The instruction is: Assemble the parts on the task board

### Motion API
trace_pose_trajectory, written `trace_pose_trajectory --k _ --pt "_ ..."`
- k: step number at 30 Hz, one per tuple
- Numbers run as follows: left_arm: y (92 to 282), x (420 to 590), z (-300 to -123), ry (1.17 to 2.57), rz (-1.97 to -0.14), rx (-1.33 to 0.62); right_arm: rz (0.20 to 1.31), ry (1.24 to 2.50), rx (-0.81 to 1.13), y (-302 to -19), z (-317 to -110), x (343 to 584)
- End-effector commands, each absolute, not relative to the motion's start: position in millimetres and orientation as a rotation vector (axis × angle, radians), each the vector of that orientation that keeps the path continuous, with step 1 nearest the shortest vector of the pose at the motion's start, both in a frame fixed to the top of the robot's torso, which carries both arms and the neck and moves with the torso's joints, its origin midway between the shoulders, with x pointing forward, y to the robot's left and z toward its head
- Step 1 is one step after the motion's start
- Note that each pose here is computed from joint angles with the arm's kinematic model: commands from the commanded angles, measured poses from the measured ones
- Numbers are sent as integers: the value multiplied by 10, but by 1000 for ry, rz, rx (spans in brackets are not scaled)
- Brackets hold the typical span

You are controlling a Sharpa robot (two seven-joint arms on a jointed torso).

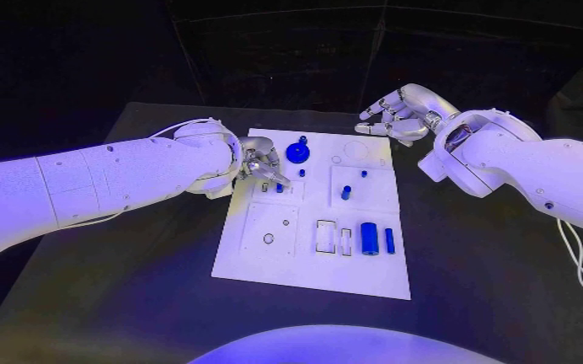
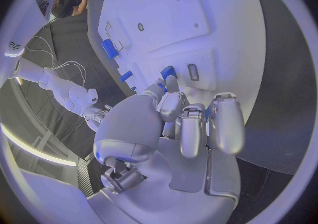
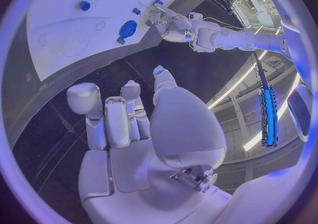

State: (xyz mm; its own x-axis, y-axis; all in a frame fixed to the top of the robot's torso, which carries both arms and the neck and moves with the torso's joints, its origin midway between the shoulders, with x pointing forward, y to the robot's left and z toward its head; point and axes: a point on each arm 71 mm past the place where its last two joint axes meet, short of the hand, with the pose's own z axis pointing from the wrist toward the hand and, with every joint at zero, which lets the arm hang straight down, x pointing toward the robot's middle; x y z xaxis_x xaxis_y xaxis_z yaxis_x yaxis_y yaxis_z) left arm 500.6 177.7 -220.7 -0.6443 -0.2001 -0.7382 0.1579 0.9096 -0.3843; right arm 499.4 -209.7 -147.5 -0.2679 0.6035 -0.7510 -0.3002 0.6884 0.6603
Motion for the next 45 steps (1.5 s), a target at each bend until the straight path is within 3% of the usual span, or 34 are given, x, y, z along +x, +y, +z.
trace_pose_trajectory --k 1,27,39,45 --pt "1781 4998 -2205 2215 -532 -28 890 1622 244 -2088 -1461 4995" --pt "1860 4981 -2163 2175 -560 -99 892 1617 249 -2088 -1462 5006" --pt "2064 5180 -1752 2232 -586 -130 886 1616 255 -2107 -1470 5031" --pt "2140 5360 -1692 2278 -498 -64 887 1617 254 -2096 -1473 5037"
